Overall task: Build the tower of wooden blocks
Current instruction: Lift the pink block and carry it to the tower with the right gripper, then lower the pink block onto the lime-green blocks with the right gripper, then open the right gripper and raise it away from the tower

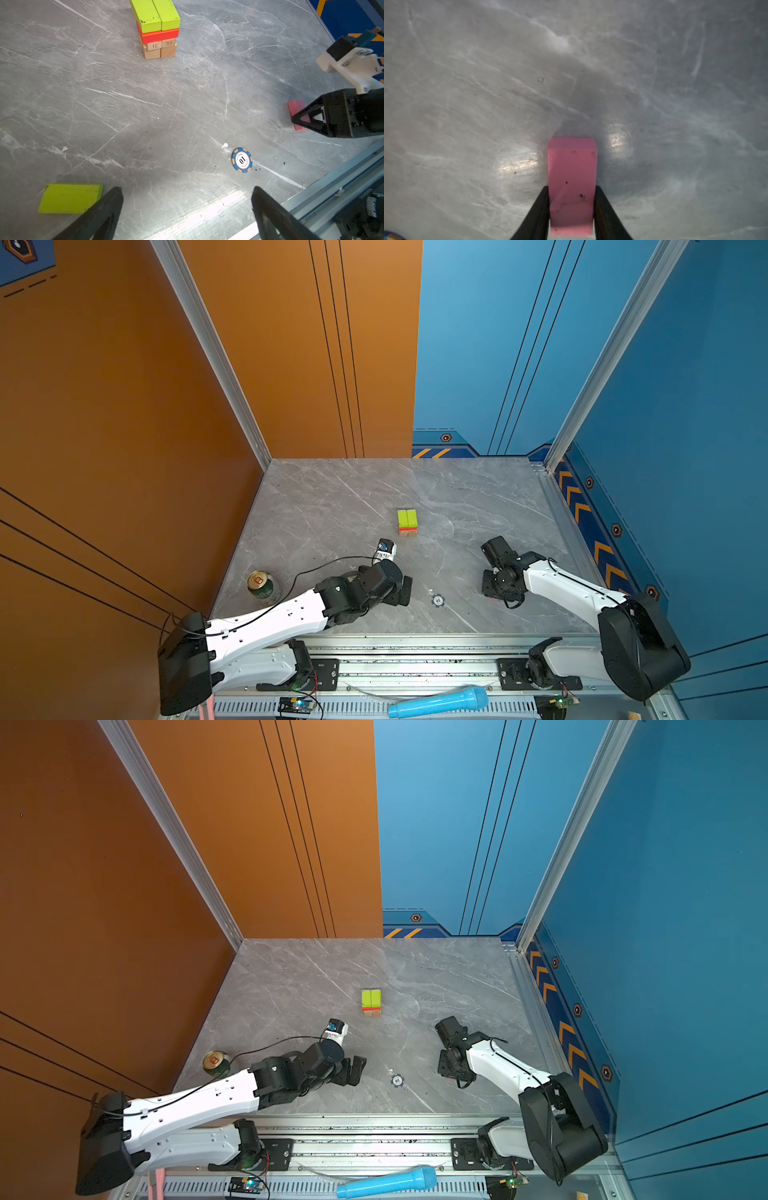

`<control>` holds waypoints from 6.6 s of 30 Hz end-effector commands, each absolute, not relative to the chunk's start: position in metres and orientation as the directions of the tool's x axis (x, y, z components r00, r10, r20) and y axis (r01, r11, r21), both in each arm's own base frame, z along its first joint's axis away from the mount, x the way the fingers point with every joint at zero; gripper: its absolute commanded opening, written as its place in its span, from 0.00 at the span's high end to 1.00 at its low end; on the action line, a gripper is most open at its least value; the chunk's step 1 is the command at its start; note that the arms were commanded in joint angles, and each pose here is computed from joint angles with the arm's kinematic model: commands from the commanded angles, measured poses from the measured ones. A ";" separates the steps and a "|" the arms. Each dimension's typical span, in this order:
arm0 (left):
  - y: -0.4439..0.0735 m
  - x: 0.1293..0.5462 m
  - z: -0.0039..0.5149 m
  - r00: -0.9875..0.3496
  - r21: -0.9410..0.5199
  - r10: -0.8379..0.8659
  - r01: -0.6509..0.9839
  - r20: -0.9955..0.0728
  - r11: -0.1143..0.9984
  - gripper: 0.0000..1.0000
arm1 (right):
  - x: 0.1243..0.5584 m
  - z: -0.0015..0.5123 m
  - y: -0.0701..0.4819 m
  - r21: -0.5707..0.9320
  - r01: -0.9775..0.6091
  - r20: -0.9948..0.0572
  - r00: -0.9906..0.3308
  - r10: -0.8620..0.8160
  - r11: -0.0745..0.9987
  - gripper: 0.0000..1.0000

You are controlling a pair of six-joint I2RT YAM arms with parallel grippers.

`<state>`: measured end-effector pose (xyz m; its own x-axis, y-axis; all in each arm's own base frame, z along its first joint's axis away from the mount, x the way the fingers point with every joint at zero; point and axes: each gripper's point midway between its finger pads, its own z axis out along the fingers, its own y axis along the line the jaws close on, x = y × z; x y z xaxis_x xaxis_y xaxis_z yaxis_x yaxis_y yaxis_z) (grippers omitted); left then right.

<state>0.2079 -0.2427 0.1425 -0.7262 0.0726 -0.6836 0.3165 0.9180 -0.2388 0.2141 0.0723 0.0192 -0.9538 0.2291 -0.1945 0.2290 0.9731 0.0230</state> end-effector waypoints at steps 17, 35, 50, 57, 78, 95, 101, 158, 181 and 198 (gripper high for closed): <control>-0.225 0.208 0.139 -0.736 -0.221 0.061 0.281 -0.674 0.934 0.02 | 0.240 0.058 0.089 0.065 0.178 -0.270 -0.944 0.189 0.982 0.71; -0.181 0.214 0.157 -0.727 -0.243 -0.017 0.207 -0.687 0.948 0.02 | 0.300 0.099 0.161 0.065 0.018 -0.323 -0.946 0.038 0.998 0.71; -0.160 0.228 0.160 -0.737 -0.281 -0.090 0.139 -0.670 0.950 0.02 | 0.368 0.117 0.251 0.054 -0.154 -0.329 -0.935 -0.128 0.987 0.72; -0.152 0.235 0.160 -0.739 -0.286 -0.114 0.110 -0.664 0.952 0.02 | 0.393 0.129 0.281 0.080 -0.201 -0.348 -0.923 -0.161 0.976 0.72; -0.136 0.242 0.154 -0.749 -0.303 -0.158 0.059 -0.643 0.951 0.02 | 0.423 0.119 0.315 0.086 -0.232 -0.326 -0.926 -0.193 0.969 0.71; -0.130 0.240 0.155 -0.741 -0.328 -0.184 0.051 -0.645 0.943 0.02 | 0.423 0.112 0.320 0.087 -0.221 -0.303 -0.935 -0.186 0.971 0.70; -0.128 0.240 0.155 -0.741 -0.331 -0.189 0.048 -0.645 0.942 0.02 | 0.425 0.110 0.323 0.085 -0.218 -0.298 -0.937 -0.184 0.972 0.69; -0.116 0.236 0.155 -0.729 -0.391 -0.243 0.036 -0.640 0.920 0.02 | 0.429 0.108 0.317 0.045 -0.144 -0.280 -0.952 -0.126 0.989 0.60; -0.115 0.237 0.154 -0.728 -0.395 -0.249 0.033 -0.638 0.918 0.02 | 0.433 0.100 0.313 0.026 -0.118 -0.274 -0.956 -0.107 0.993 0.65; -0.114 0.237 0.157 -0.722 -0.405 -0.261 0.030 -0.641 0.914 0.02 | 0.436 0.104 0.314 0.043 -0.085 -0.284 -0.956 -0.069 0.995 0.64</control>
